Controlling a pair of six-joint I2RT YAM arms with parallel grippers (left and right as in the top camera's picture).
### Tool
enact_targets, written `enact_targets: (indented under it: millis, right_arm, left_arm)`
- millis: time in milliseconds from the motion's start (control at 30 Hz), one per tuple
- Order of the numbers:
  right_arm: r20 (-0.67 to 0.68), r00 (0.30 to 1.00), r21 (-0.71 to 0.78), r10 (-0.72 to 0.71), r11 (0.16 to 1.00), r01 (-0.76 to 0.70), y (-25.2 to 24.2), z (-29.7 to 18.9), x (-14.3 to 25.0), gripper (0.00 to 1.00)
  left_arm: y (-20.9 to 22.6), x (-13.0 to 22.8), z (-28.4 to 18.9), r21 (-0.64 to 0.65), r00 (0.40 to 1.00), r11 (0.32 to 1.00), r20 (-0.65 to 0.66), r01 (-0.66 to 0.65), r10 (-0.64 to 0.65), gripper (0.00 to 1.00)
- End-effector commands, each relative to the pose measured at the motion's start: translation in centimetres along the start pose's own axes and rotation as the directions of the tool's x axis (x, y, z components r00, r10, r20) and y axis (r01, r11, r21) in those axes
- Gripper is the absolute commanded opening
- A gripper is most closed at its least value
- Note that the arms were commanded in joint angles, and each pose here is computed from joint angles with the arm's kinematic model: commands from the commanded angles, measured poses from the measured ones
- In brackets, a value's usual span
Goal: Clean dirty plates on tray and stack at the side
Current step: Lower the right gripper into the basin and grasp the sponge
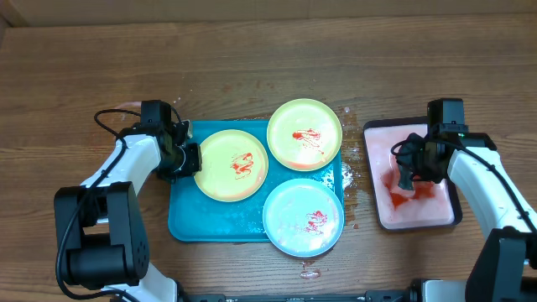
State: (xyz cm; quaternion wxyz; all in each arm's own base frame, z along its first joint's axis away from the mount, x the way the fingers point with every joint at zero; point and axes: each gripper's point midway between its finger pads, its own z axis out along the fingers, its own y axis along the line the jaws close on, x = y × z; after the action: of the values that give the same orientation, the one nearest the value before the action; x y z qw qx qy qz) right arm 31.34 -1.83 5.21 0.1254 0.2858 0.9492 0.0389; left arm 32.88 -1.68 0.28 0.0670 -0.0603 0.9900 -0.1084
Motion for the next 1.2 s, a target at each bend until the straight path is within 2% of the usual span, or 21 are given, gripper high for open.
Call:
enact_targets:
  millis: [0, 400, 533, 800, 933, 1167]
  right_arm:
    - [-0.011, 1.000, 0.004, -0.003, 1.000, 0.003, 0.3, 0.6, -0.3, 0.33]
    - [-0.067, 0.997, 0.085, 0.050, 0.995, -0.044, -1.1, 2.8, 0.7, 0.37]
    - [-0.070, 0.996, 0.086, 0.050, 0.995, -0.044, -1.1, 2.8, 0.8, 0.29]
    - [-0.109, 0.991, 0.117, 0.081, 0.991, -0.068, -2.3, 3.8, 2.8, 0.25]
    - [-0.114, 0.990, 0.121, 0.083, 0.990, -0.069, -2.5, 4.0, 3.1, 0.04]
    - [-0.089, 0.994, 0.101, 0.067, 0.993, -0.058, -2.0, 3.3, 2.2, 0.04]
  left_arm:
    - [1.4, 1.8, 2.0, -0.047, 0.997, 0.999, -0.069, 0.019, -0.022, 0.04]
    - [1.4, 1.6, 2.0, -0.046, 0.998, 0.999, -0.064, 0.017, -0.020, 0.04]
    - [1.4, 1.6, 2.0, -0.046, 0.998, 0.999, -0.061, 0.017, -0.020, 0.04]
    - [1.4, 1.6, 2.0, -0.046, 0.998, 0.999, -0.062, 0.017, -0.020, 0.04]
    - [1.4, 1.6, 2.0, -0.046, 0.998, 0.999, -0.062, 0.018, -0.020, 0.04]
    - [1.4, 1.6, 2.0, -0.046, 0.998, 0.999, -0.061, 0.017, -0.020, 0.04]
